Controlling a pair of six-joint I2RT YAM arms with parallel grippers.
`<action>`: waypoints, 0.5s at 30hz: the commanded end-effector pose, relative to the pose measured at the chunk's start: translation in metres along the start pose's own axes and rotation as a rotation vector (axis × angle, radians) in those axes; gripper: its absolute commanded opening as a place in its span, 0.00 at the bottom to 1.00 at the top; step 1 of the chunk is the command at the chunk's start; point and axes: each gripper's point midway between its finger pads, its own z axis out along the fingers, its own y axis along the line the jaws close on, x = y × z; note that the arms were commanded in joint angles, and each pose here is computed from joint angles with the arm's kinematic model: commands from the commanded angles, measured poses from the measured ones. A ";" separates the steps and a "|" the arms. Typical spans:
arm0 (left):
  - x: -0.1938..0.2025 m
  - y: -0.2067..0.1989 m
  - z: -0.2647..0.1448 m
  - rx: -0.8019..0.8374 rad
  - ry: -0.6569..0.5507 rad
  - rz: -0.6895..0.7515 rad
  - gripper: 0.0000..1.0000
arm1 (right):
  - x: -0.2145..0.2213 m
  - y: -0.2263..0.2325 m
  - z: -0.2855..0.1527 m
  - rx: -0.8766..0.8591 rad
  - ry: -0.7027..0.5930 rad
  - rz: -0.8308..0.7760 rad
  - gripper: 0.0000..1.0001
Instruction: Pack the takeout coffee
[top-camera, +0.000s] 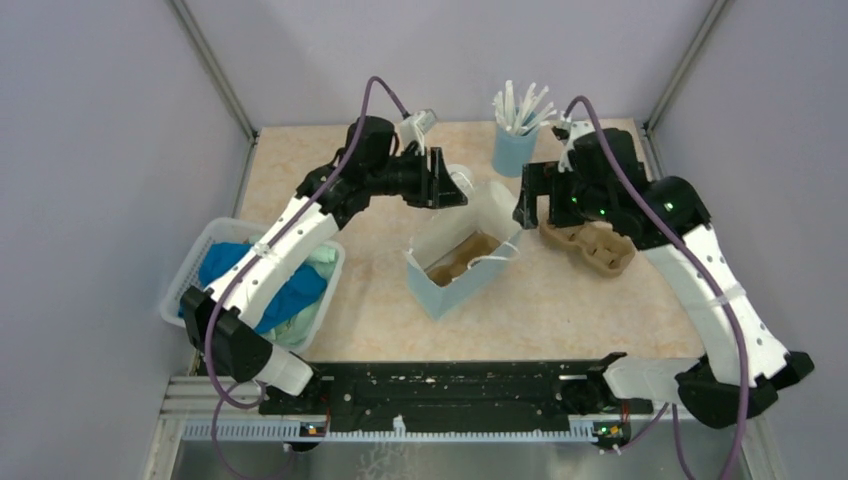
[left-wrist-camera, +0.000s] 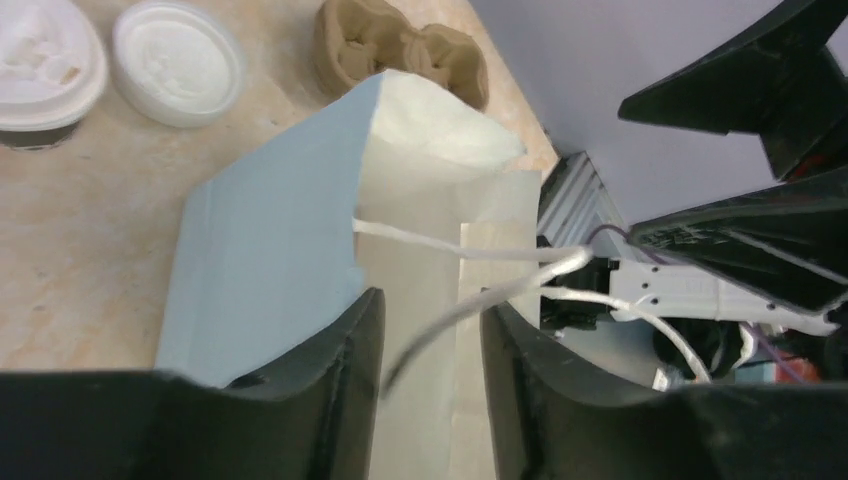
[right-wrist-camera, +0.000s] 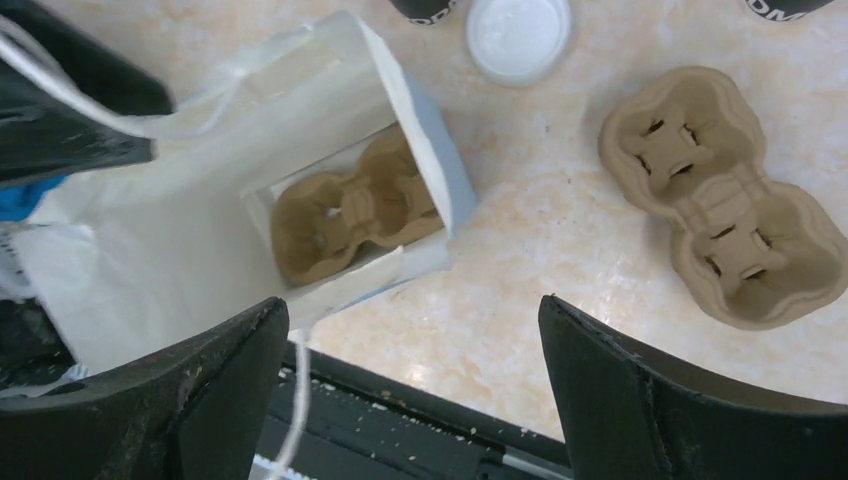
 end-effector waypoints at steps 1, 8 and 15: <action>-0.013 0.015 -0.026 -0.228 -0.007 -0.022 0.62 | -0.015 -0.008 0.024 0.094 0.025 -0.050 0.94; 0.012 0.026 -0.082 -0.481 -0.005 -0.214 0.98 | -0.020 -0.005 0.061 0.110 0.083 -0.087 0.92; 0.049 0.033 -0.136 -0.701 -0.035 -0.453 0.98 | -0.027 0.008 0.088 0.062 0.092 -0.090 0.84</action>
